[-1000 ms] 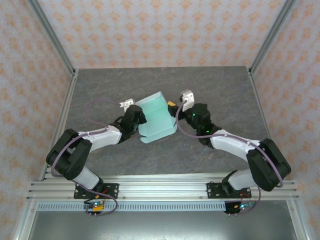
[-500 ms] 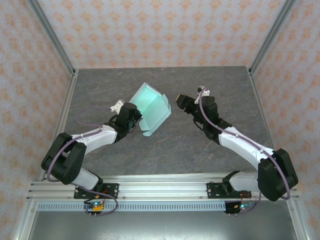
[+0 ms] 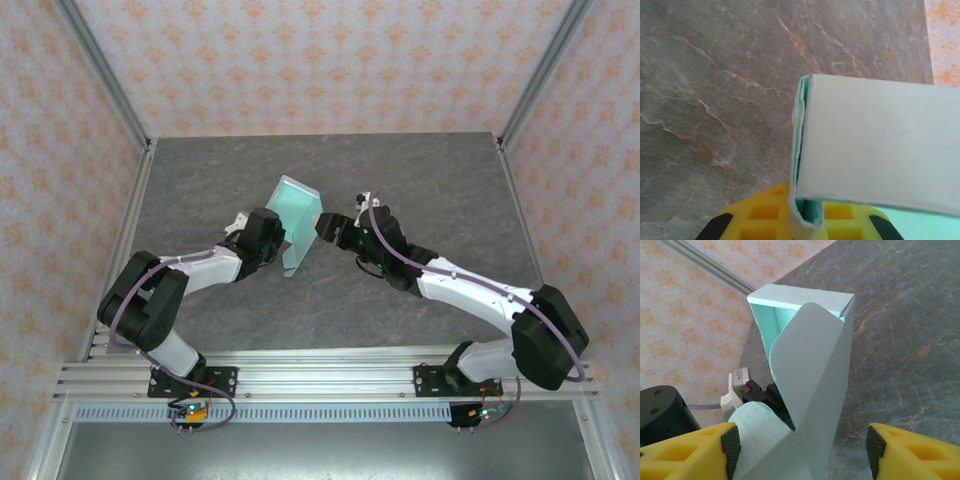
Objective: Fold the paper box
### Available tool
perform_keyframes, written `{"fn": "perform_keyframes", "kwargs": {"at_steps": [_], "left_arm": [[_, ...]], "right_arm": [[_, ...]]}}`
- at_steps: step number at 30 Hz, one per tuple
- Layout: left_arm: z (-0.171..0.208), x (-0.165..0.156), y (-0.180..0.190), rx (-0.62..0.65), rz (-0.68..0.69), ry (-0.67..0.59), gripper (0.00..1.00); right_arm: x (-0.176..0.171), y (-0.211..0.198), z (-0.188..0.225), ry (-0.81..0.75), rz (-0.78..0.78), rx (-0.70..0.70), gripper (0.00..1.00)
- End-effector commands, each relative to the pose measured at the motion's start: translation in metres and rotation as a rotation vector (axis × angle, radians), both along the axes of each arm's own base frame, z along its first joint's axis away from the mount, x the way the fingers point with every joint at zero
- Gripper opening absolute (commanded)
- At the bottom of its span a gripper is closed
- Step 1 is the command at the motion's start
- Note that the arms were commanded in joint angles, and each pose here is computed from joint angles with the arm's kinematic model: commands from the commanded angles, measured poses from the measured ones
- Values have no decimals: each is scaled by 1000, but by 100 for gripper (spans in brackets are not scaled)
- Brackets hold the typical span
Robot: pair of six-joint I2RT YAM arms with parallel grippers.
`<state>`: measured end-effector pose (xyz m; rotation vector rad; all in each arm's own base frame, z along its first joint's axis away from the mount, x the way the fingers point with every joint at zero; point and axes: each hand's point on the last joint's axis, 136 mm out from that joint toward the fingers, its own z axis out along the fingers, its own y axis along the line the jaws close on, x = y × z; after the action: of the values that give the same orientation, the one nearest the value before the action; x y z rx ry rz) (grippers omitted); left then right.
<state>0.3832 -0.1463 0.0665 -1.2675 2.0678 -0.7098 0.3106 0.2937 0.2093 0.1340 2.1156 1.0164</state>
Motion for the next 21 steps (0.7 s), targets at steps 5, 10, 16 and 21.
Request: {"fn": "perform_keyframes", "kwargs": {"at_steps": [5, 10, 16, 21], "left_arm": [[21, 12, 9, -20, 96, -38, 0], [14, 10, 12, -46, 147, -3, 0], [12, 18, 0, -103, 144, 15, 0], [16, 21, -6, -138, 132, 13, 0]], "right_arm": [[-13, -13, 5, 11, -24, -4, 72], [-23, -21, 9, -9, -4, -25, 77], [-28, 0, 5, -3, 95, -7, 76], [-11, 20, -9, 51, 96, -46, 75]]}}
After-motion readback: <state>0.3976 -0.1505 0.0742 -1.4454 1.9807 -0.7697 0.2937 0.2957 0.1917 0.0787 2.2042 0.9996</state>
